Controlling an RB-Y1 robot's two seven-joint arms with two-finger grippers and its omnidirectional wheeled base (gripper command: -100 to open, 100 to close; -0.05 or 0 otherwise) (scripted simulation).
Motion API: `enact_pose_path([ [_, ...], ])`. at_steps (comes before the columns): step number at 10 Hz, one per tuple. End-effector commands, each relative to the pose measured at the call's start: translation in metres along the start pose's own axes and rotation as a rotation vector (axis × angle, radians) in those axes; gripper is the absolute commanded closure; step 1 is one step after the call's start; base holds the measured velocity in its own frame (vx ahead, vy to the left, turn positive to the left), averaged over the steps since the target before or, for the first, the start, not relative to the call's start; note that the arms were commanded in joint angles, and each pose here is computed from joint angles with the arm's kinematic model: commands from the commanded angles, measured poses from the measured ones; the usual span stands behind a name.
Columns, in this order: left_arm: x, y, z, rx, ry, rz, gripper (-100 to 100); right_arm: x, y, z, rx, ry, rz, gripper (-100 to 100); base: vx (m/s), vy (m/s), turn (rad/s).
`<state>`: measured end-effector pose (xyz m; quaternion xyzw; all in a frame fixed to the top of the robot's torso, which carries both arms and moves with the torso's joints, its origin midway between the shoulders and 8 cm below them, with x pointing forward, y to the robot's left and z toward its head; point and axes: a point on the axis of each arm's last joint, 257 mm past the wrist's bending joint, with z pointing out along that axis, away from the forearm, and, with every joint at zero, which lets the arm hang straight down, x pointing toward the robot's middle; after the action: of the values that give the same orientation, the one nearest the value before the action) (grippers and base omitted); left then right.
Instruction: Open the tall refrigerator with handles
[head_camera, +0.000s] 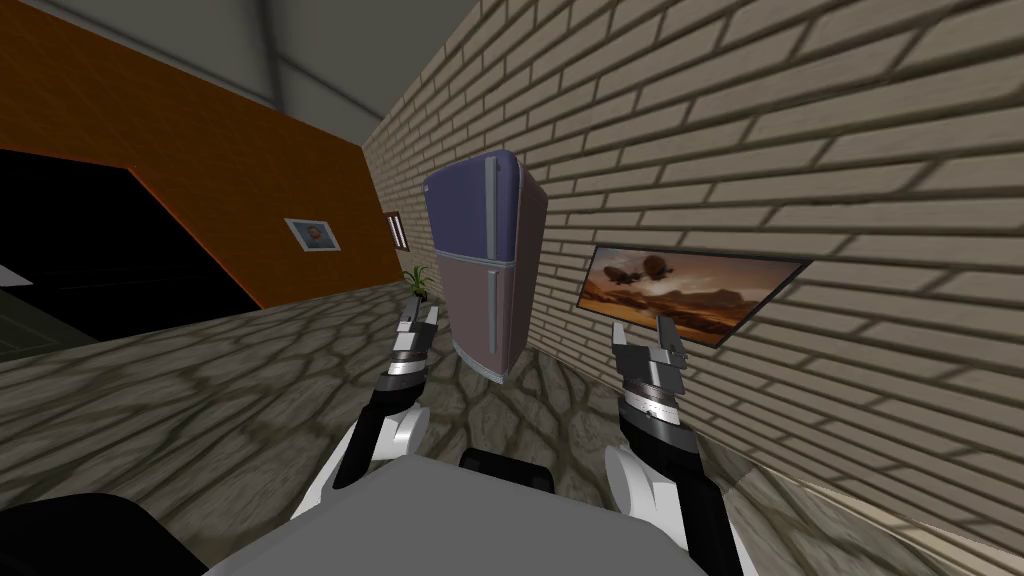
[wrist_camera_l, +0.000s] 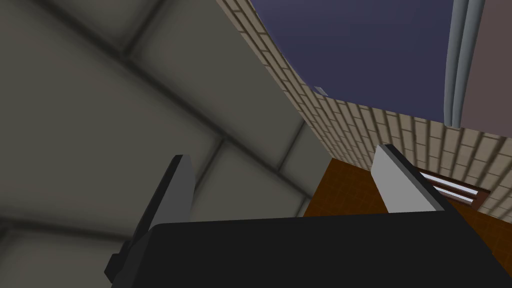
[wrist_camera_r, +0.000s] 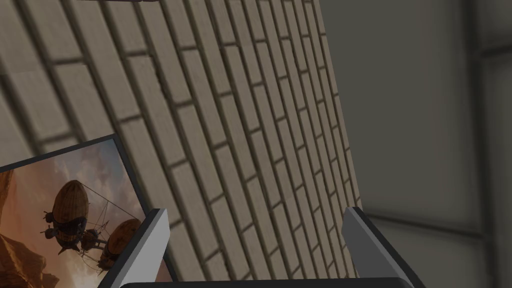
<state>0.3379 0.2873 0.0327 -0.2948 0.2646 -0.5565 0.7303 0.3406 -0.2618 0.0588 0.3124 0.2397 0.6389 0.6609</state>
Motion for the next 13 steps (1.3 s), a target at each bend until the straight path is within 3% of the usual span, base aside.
enact_pose_path([
  [1,0.0,0.0,0.0,0.0,0.0,0.0,0,0.0,0.0,0.0,0.0,0.0,0.0,0,0.0,0.0,0.0],
  [9,0.0,0.0,0.0,0.0,0.0,0.0,0,0.0,0.0,0.0,0.0,0.0,0.0,0,0.0,0.0,0.0],
  [10,0.006,0.0,0.002,0.003,0.044,0.015,-100,0.0,0.0,0.0,0.0,0.0,0.0,0,0.012,0.0,-0.006],
  [13,0.02,0.0,0.01,0.007,0.13,0.046,-100,0.0,0.0,0.0,0.0,0.0,0.0,0,0.028,0.008,-0.012],
])
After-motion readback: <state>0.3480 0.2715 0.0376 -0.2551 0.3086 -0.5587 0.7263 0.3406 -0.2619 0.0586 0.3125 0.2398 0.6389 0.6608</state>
